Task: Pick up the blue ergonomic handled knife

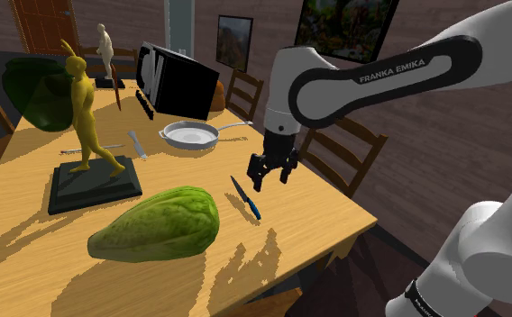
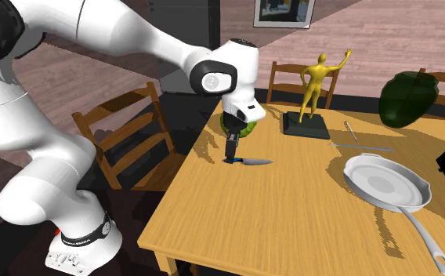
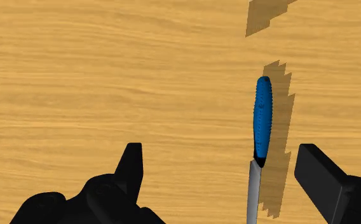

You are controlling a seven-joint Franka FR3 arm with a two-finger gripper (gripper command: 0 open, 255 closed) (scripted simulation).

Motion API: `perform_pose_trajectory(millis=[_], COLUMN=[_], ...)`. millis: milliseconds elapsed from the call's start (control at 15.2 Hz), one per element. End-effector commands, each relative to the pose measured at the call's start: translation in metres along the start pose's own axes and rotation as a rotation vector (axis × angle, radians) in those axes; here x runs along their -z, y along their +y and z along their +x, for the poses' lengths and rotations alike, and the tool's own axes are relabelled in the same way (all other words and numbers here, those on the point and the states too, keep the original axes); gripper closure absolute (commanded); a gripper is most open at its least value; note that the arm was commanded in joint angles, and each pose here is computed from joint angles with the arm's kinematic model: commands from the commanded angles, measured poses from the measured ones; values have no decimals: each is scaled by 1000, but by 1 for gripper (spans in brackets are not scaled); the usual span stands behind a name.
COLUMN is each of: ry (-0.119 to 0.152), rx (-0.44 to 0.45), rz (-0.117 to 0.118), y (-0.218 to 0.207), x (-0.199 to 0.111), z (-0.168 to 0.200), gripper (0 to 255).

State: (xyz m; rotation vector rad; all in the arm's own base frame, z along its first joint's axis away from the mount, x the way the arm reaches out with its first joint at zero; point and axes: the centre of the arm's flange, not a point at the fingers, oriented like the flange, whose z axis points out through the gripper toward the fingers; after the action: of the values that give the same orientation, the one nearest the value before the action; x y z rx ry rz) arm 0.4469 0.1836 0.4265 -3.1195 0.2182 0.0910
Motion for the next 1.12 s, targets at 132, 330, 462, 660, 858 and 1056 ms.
perform_pose_trajectory(millis=[132, 330, 462, 660, 858, 1056], ry=[-8, -9, -9, -9, -9, -9], rx=[-57, -63, -63, -63, -63, -63], rz=[12, 13, 13, 13, 13, 13], y=[-37, -41, -41, -41, -40, -39], x=[-27, -40, -51, -67, -70, -70], z=[30, 33, 34, 35, 35, 35], gripper=[0, 0, 0, 0, 255, 255])
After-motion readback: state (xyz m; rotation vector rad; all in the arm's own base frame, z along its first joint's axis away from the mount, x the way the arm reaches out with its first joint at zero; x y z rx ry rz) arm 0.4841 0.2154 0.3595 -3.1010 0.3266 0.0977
